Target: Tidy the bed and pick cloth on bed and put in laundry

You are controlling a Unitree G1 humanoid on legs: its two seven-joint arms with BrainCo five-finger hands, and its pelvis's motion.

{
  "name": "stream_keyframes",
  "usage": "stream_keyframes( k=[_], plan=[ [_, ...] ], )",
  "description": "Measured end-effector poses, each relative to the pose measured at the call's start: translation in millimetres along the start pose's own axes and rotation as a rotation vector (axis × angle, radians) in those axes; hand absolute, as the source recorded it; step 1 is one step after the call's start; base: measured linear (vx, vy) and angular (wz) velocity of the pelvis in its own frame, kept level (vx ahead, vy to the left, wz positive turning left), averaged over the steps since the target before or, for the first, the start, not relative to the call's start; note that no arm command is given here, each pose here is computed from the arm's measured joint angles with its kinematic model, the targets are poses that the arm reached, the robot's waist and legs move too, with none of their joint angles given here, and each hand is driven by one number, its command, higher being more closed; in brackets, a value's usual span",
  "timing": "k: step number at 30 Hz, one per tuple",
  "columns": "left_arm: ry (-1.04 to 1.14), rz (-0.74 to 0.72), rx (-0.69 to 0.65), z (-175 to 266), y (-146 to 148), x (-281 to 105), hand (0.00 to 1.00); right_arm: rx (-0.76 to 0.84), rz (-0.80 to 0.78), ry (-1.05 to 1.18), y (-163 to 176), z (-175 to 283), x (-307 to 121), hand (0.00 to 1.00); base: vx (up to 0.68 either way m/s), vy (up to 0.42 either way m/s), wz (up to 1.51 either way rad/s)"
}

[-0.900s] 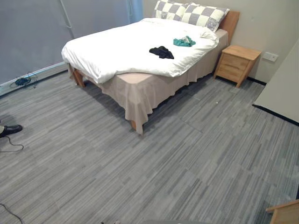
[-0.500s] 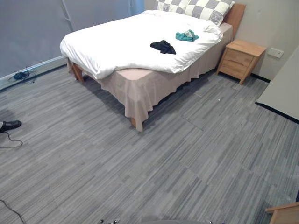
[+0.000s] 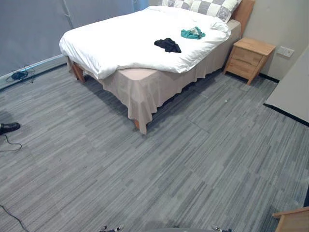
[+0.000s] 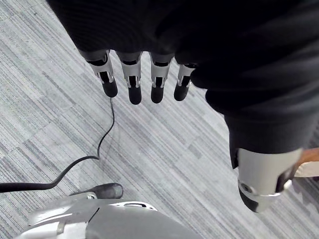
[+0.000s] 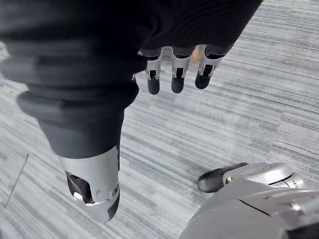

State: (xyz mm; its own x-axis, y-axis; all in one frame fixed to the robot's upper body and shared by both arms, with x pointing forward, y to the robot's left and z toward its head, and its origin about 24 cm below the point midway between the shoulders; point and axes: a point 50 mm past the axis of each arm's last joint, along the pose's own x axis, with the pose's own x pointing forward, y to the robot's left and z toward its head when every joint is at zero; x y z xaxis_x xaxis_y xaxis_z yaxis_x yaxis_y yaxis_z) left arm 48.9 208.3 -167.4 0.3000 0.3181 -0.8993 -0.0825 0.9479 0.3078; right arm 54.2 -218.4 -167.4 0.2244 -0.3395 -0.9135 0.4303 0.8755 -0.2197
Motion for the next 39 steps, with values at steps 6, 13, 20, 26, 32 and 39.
stream_keyframes(
  k=[6,13,20,26,32,39],
  plan=[
    [-0.014,0.004,0.001,6,2,1,0.00,0.001,0.005,-0.007,2,3,0,0.00,0.01,-0.024,-0.20],
    [-0.089,0.007,0.006,36,4,7,0.00,0.012,0.033,-0.070,13,25,1,0.00,0.03,-0.029,-0.19],
    [-0.096,0.005,-0.003,44,6,9,0.00,0.030,0.012,-0.035,5,12,0,0.00,0.17,-0.062,0.21],
    [-0.154,-0.069,-0.037,72,-19,8,0.00,0.099,0.001,-0.031,5,14,1,0.00,0.61,-0.318,0.17],
    [-0.219,-0.055,-0.160,80,-22,1,0.00,0.126,-0.020,-0.090,0,25,-1,0.00,0.62,-0.377,-0.32],
    [-0.309,-0.025,-0.259,100,-11,-2,0.00,0.049,0.033,-0.171,16,54,-1,0.00,0.54,-0.092,-0.37]
  ],
)
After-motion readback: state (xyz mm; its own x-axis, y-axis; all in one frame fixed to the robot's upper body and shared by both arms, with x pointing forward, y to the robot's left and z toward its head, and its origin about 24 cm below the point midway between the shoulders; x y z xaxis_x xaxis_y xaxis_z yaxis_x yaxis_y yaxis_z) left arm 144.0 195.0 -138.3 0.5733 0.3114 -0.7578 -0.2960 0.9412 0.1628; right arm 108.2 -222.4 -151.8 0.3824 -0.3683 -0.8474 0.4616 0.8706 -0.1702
